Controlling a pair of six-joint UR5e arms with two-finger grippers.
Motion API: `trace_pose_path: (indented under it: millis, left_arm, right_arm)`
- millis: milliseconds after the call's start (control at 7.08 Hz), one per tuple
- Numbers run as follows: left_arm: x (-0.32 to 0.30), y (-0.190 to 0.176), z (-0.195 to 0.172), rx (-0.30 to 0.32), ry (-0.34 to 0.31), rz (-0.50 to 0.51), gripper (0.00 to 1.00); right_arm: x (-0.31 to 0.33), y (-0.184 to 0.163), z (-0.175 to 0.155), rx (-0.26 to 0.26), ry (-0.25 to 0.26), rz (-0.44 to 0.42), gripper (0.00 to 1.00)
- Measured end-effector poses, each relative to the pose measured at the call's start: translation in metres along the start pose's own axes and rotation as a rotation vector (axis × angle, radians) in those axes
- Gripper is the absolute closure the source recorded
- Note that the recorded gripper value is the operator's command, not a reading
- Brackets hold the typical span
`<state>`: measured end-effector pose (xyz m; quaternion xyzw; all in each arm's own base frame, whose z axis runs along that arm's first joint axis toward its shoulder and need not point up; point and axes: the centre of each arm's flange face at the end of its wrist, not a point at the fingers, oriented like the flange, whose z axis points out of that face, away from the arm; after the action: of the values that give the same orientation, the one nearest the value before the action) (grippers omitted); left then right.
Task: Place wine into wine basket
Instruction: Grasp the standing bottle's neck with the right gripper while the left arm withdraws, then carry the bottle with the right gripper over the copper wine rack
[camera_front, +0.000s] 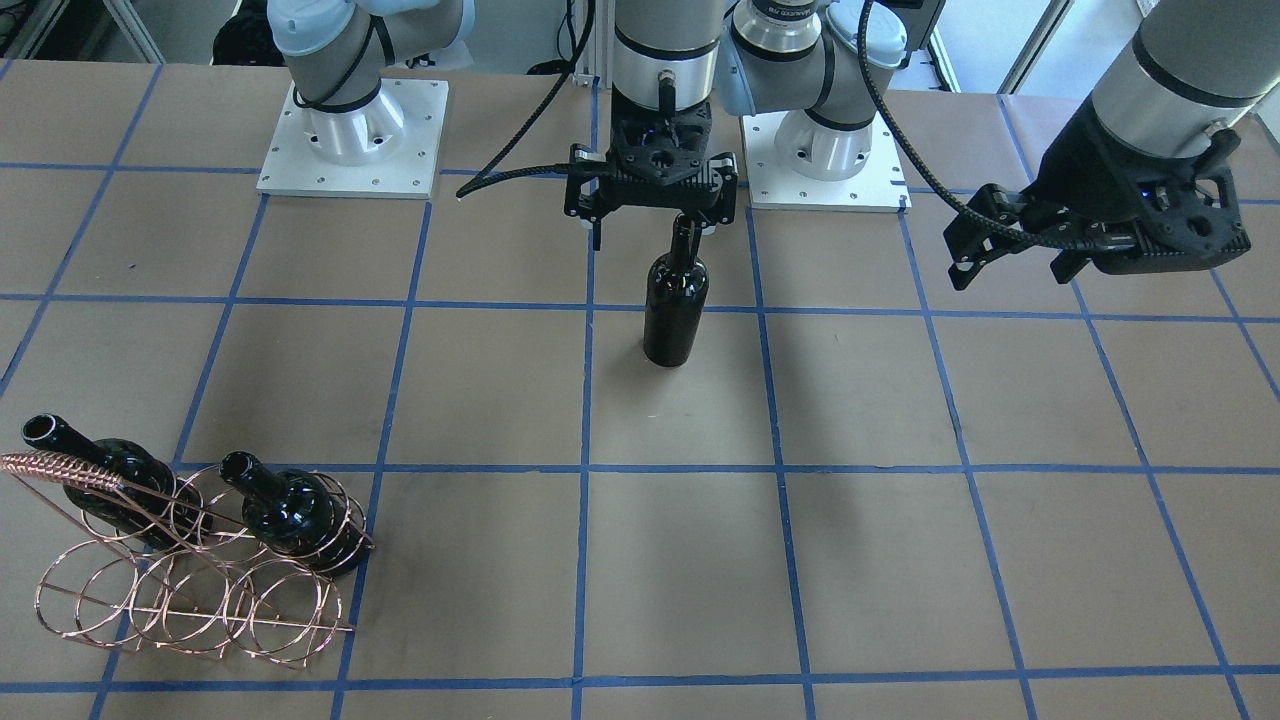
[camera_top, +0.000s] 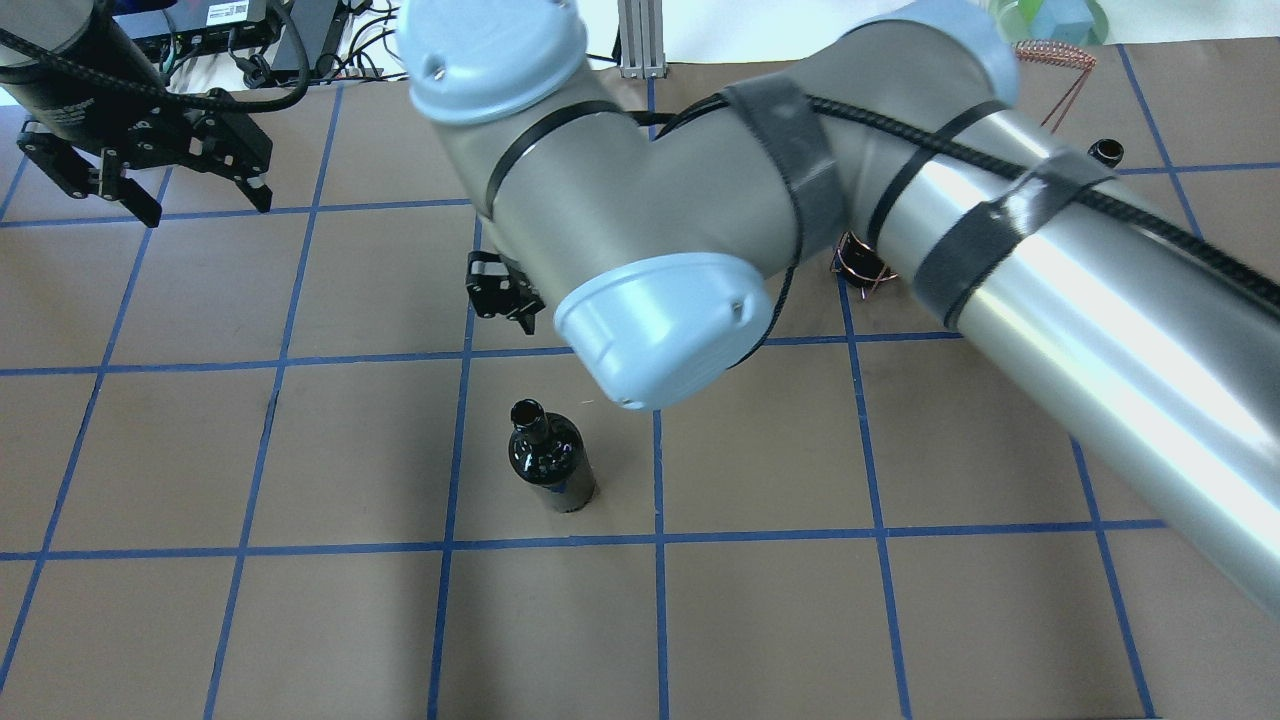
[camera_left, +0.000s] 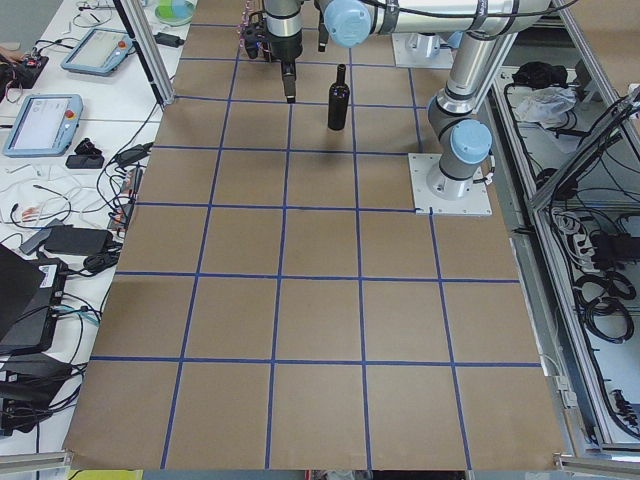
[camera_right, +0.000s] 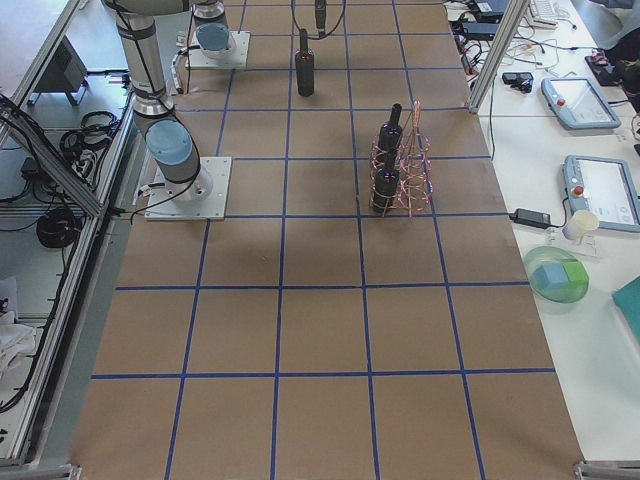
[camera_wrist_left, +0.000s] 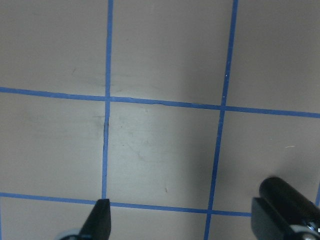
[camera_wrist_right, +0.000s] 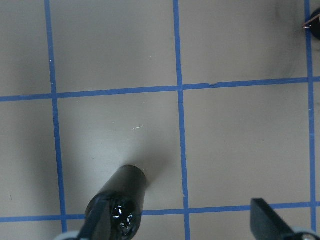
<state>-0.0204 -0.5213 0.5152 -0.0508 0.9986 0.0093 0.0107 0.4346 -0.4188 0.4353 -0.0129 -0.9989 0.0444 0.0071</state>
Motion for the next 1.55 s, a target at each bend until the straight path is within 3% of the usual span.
trace_pose_path:
  millis: [847,989,1130,1271,1412,1554]
  left_arm:
    - [-0.016,0.004,0.001,-0.006,-0.029,-0.008,0.00]
    - [-0.017,0.004,0.001,-0.005,-0.027,-0.002,0.00]
    - [-0.017,0.004,0.001,-0.005,-0.025,0.002,0.00]
    - [-0.017,0.004,0.002,-0.006,-0.025,0.002,0.00]
    - [-0.017,0.003,0.002,-0.008,-0.025,0.002,0.00]
    - [-0.018,0.003,0.003,-0.009,-0.025,0.002,0.00]
  right_arm:
    - [-0.031,0.037,0.057,-0.107,0.000,-0.053,0.00]
    - [-0.034,0.039,0.060,-0.118,-0.011,-0.053,0.07]
    - [-0.034,0.040,0.061,-0.123,-0.017,-0.049,0.39]
    - [-0.035,0.040,0.061,-0.124,-0.019,-0.046,0.48]
    - [-0.035,0.041,0.062,-0.126,-0.019,-0.045,0.65]
    - [-0.035,0.040,0.062,-0.126,-0.020,-0.045,0.72]
